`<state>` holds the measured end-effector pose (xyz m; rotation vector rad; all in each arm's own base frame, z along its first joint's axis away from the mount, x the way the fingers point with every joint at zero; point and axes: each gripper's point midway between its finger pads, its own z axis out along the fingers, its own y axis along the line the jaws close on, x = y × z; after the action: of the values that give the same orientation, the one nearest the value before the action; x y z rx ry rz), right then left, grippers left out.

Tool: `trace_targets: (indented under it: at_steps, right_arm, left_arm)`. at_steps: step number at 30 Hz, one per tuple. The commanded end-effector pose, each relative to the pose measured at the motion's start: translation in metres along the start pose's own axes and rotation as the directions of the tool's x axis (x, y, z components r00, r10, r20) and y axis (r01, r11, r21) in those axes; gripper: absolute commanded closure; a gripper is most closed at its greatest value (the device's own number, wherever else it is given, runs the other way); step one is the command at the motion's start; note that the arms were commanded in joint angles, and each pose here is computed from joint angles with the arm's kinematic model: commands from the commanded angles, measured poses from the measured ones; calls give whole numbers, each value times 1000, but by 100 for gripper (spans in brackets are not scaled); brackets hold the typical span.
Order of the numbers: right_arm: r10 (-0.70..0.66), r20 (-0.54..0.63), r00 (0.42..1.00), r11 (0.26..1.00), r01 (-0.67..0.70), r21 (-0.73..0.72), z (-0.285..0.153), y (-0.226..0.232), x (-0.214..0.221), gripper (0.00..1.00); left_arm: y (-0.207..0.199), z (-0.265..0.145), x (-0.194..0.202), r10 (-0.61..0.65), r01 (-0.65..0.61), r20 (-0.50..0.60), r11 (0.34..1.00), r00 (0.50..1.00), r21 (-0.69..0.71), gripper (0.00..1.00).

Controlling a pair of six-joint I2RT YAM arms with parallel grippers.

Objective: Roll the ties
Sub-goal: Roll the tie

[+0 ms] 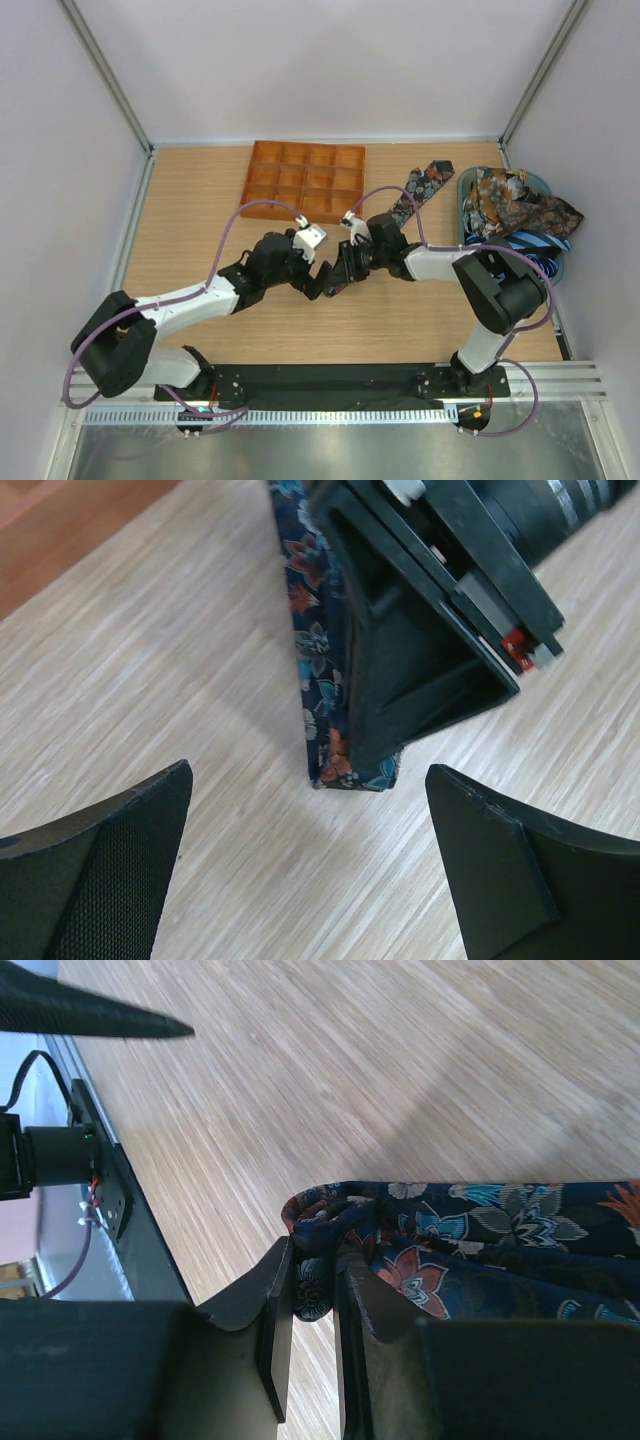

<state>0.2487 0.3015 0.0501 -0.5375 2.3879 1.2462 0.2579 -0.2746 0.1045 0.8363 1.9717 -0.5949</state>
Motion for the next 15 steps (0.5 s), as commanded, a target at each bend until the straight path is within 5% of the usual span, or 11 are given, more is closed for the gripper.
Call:
trace_targets:
  at_steps: [1,15]
  right_arm:
    - [20,20,1000,999,-20,-37,0,-2,-5,81]
    - [104,9,995,994,-103,-18,1,-29,-2,81]
  left_arm:
    - [-16,8,-7,101,-100,0,990,995,102,0]
    - [-23,40,32,205,-174,-240,974,949,144,2]
